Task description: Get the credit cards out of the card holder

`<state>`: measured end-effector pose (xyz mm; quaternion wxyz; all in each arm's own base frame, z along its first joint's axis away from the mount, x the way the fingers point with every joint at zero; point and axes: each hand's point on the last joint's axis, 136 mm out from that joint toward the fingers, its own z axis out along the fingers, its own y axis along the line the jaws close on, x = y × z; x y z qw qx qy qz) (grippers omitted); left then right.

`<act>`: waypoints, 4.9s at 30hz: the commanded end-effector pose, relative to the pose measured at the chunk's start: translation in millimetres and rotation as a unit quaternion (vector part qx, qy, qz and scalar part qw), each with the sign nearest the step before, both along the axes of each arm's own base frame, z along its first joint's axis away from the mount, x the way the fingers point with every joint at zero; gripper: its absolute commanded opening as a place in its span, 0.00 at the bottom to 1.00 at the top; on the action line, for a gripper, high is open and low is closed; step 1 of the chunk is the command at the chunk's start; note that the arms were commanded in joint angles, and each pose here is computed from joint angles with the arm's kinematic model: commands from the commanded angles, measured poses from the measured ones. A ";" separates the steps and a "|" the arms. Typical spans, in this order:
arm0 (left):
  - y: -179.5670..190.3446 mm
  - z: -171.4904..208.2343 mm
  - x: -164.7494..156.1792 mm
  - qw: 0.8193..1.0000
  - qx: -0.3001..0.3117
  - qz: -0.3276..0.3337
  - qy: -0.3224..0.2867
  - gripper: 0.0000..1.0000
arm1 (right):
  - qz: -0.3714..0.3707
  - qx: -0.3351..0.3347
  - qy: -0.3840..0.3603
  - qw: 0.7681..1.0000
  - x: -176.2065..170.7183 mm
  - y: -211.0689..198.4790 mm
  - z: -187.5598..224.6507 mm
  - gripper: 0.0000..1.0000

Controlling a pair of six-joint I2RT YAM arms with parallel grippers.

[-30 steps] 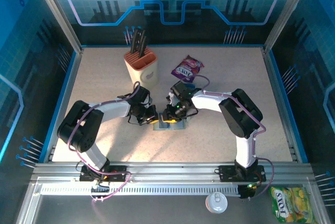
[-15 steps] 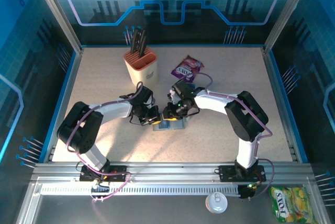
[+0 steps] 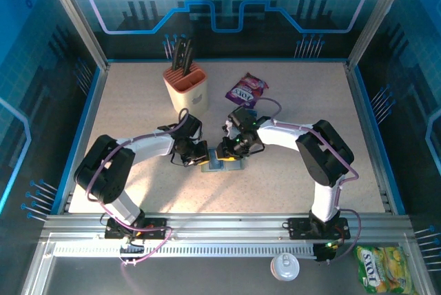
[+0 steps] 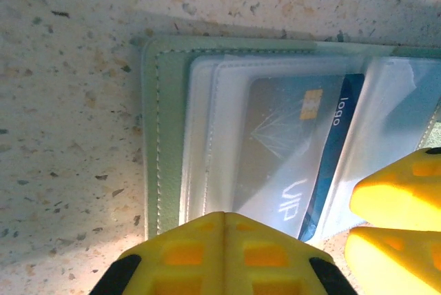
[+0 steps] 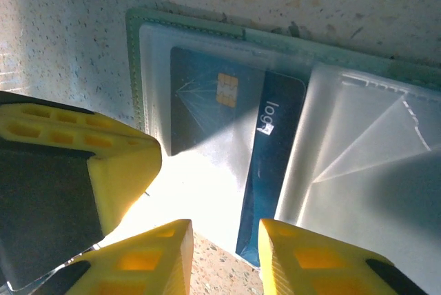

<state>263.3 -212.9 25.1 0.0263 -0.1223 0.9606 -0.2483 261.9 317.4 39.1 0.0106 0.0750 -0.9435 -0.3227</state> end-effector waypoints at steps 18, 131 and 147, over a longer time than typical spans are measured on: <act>5.2 -14.9 -1.1 0.999 0.032 -0.012 0.015 0.01 | -0.018 0.003 0.015 1.000 7.0 -6.6 -19.4 0.32; 8.2 -14.0 12.2 0.999 0.036 -0.014 -0.003 0.00 | 0.028 -0.075 -0.031 0.996 4.3 -35.7 35.4 0.07; -7.7 -14.7 15.2 1.000 -0.005 -0.019 -0.004 0.02 | 0.005 -0.097 0.003 0.995 4.3 -20.7 17.9 0.05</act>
